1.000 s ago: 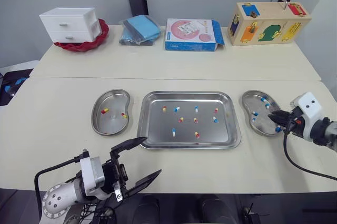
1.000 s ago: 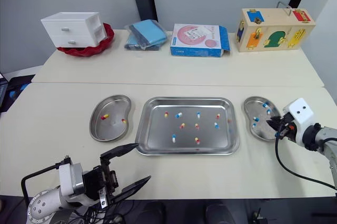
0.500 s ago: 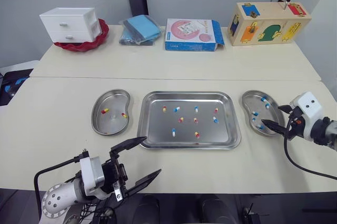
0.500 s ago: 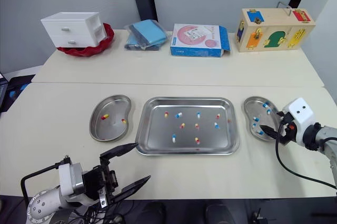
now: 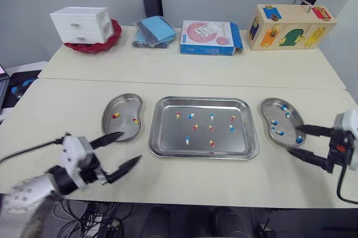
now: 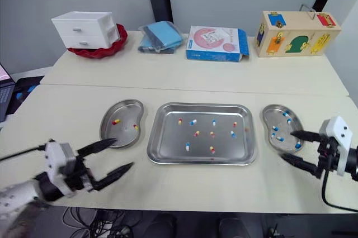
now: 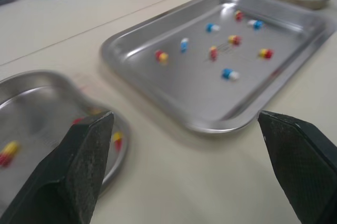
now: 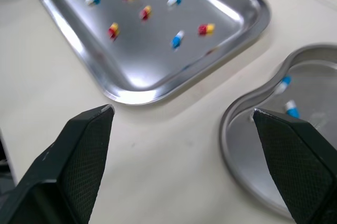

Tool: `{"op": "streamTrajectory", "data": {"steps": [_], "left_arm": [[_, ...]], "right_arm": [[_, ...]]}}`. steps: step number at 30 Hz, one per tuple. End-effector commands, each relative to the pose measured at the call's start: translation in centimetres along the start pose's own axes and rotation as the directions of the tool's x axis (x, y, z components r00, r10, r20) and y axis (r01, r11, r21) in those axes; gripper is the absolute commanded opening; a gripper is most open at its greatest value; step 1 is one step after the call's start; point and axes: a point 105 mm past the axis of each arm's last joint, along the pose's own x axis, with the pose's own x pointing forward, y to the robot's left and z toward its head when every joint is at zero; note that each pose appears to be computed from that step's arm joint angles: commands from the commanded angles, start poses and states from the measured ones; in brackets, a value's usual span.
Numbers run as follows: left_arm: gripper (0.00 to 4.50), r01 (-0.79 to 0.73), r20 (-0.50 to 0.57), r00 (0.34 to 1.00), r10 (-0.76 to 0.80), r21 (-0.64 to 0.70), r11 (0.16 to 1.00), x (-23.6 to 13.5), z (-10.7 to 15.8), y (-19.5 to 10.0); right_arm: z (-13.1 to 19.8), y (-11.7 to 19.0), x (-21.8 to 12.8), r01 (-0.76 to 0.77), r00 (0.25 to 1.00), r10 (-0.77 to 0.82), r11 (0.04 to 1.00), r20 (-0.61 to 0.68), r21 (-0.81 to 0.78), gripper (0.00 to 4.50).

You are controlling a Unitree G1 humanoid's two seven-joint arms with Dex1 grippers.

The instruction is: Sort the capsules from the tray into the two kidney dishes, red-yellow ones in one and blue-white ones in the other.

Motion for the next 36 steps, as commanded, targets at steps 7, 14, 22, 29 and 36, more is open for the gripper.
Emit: {"op": "streamTrajectory", "data": {"steps": [7, 14, 22, 29, 36], "left_arm": [[4.50, -0.175, -0.366, 0.917, 0.157, -0.015, 0.985, -8.0, -3.9, 6.0], [4.50, -0.158, -0.358, 0.923, 0.145, -0.006, 0.987, -8.3, -4.4, 6.9], [4.50, -0.014, -0.279, 0.960, 0.026, 0.046, 0.999, -5.3, -2.4, 7.3], [4.50, 0.200, -0.221, 0.960, -0.171, 0.114, 0.973, 0.3, 0.8, 6.2], [4.50, 0.378, -0.180, 0.921, -0.346, 0.196, 0.905, 6.6, 4.1, 4.4]], "right_arm": [[-2.8, 1.4, -1.6, -0.072, 0.995, 0.066, 0.996, -0.080, -0.062, 4.43], [-3.4, 1.5, -1.4, -0.062, 0.996, 0.059, 0.997, -0.062, -0.055, 4.43], [-2.7, 4.3, -0.1, -0.087, 0.993, 0.091, 0.994, 0.068, -0.060, 4.43], [-1.6, 7.1, 2.1, -0.056, 0.966, 0.074, 0.995, 0.248, -0.077, 4.43], [-1.4, 9.0, 4.0, -0.037, 0.936, 0.068, 0.995, 0.345, -0.094, 4.43]]}}
